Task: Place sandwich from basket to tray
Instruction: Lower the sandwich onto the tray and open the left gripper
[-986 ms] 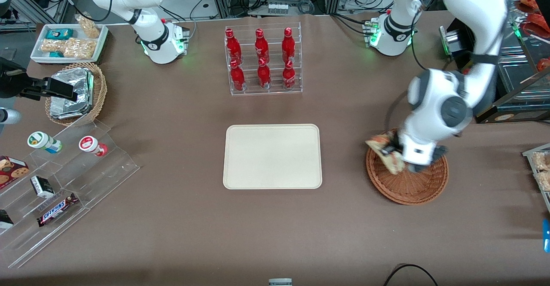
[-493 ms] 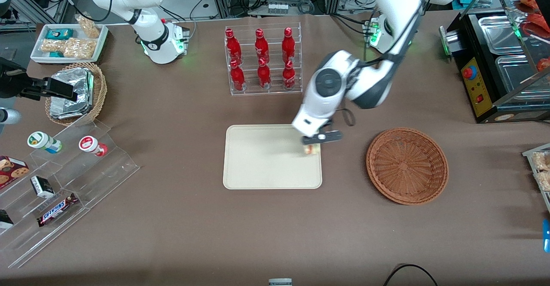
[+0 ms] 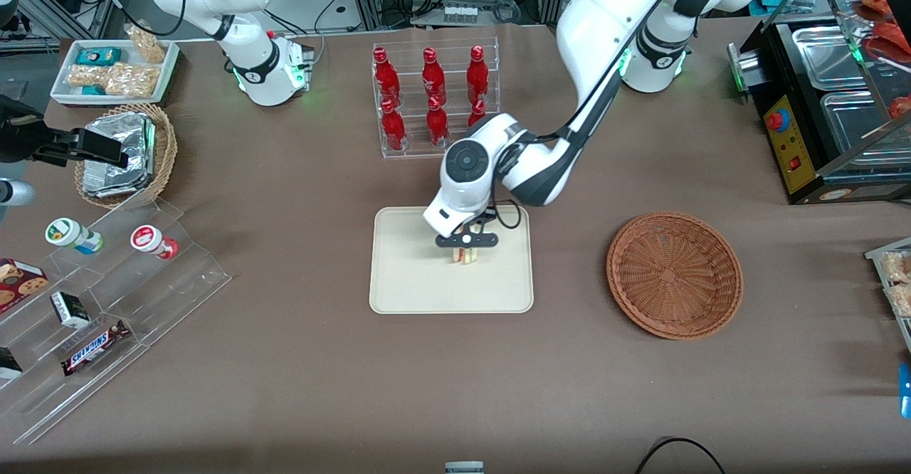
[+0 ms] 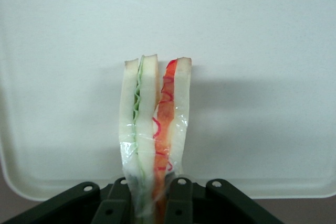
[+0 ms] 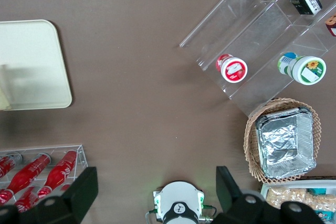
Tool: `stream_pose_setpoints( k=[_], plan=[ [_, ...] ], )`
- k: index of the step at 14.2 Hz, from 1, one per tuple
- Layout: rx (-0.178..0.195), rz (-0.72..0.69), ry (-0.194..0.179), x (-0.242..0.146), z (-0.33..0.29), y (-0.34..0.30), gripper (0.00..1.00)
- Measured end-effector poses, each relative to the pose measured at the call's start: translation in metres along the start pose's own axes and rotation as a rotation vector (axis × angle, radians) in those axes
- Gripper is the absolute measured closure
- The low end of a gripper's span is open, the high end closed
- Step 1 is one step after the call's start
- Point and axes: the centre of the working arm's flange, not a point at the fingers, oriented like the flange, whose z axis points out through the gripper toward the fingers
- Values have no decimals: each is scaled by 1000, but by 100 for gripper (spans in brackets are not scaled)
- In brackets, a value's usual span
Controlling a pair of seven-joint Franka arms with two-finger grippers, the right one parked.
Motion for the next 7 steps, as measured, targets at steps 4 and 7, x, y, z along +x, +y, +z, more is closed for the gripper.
stream_pose_setpoints(
  k=[4,7],
  plan=[
    [-12,7,11,4,0,10,71],
    [12,-35,55,12,-5,7,58]
  ],
)
